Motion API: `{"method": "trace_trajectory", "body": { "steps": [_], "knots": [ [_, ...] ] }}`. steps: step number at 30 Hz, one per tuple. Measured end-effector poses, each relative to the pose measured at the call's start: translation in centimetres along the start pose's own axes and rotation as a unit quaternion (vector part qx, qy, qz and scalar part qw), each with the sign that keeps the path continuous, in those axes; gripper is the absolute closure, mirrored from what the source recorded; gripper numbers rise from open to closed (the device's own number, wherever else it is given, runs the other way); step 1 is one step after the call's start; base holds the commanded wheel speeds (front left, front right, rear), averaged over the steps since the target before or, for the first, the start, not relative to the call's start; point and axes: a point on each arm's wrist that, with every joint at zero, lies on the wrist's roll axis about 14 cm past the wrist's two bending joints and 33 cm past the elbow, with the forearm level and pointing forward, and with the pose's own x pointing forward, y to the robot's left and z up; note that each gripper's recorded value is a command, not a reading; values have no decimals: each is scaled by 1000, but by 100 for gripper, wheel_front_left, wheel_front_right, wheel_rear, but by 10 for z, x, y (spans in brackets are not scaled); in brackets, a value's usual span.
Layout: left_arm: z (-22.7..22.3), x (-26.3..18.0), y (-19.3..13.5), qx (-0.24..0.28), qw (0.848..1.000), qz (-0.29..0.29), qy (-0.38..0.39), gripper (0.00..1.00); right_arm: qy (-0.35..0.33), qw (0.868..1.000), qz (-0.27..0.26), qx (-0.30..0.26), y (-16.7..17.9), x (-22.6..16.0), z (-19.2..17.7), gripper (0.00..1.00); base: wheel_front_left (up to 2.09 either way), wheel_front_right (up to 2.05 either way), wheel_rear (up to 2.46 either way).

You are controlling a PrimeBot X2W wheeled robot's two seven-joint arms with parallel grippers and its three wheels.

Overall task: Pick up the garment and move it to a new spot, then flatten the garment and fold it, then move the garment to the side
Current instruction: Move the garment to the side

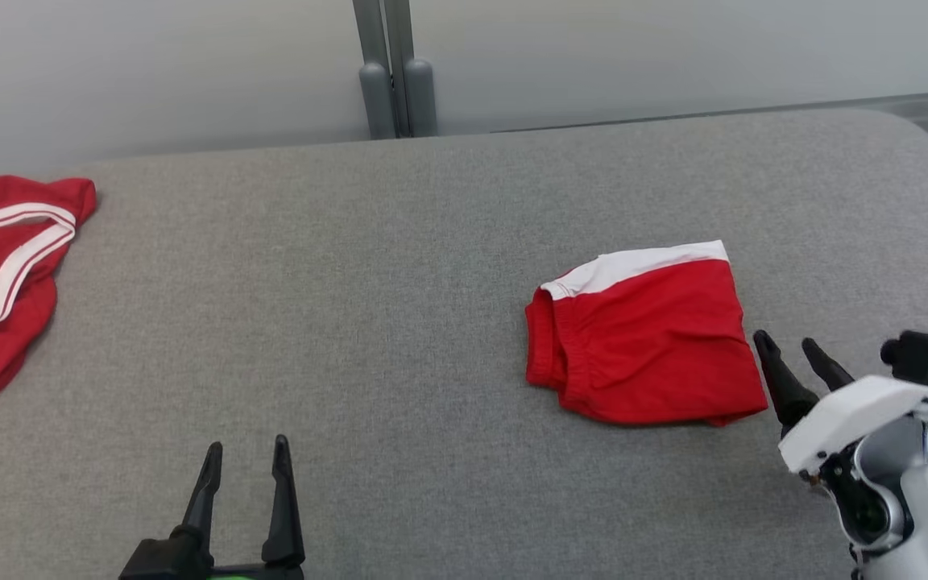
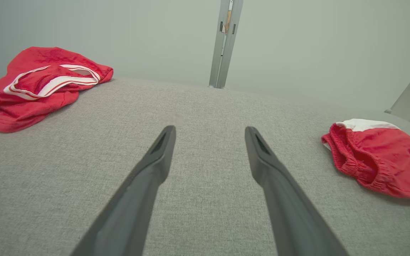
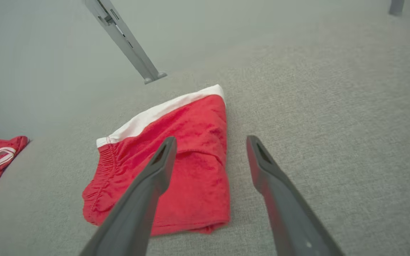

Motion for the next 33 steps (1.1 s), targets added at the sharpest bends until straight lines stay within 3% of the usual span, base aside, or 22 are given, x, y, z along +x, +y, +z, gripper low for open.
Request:
{"method": "trace_trajectory", "body": {
  "steps": [3, 8, 15, 16, 17, 18, 24, 33],
  "knots": [
    [-9, 5, -4, -1, 1000, -5, 13, 0, 74, 997, 0, 24, -1, 23, -13, 0, 0, 0, 0],
    [-18, 9, -7, -4, 1000, -6, 28, 0, 136, 990, -18, 33, -9, 52, -23, 0, 0, 0, 0],
    [-23, 8, 5, -6, 999, 21, 36, 0, 252, 967, -14, 26, -2, 70, -70, 0, 0, 0, 0],
    [-24, 8, 7, -5, 999, 25, 38, 0, 259, 966, -14, 20, -2, 73, -72, 53, 0, 0, 0],
    [-24, 9, 8, -5, 999, 27, 39, 0, 258, 966, -14, 21, -2, 75, -71, 66, 0, 0, 0],
    [-25, 10, 10, -5, 999, 30, 40, 0, 253, 967, -13, 27, -1, 81, -68, 100, 0, 0, 0],
    [-22, 26, 14, 2, 999, 34, 33, 0, 227, 973, -17, 27, -8, 100, -47, 100, 0, 0, 0],
    [-40, 74, -31, 29, 996, -69, 39, 0, 144, 983, -112, -8, -93, 88, 18, 100, 0, 0, 0]
  ]
}}
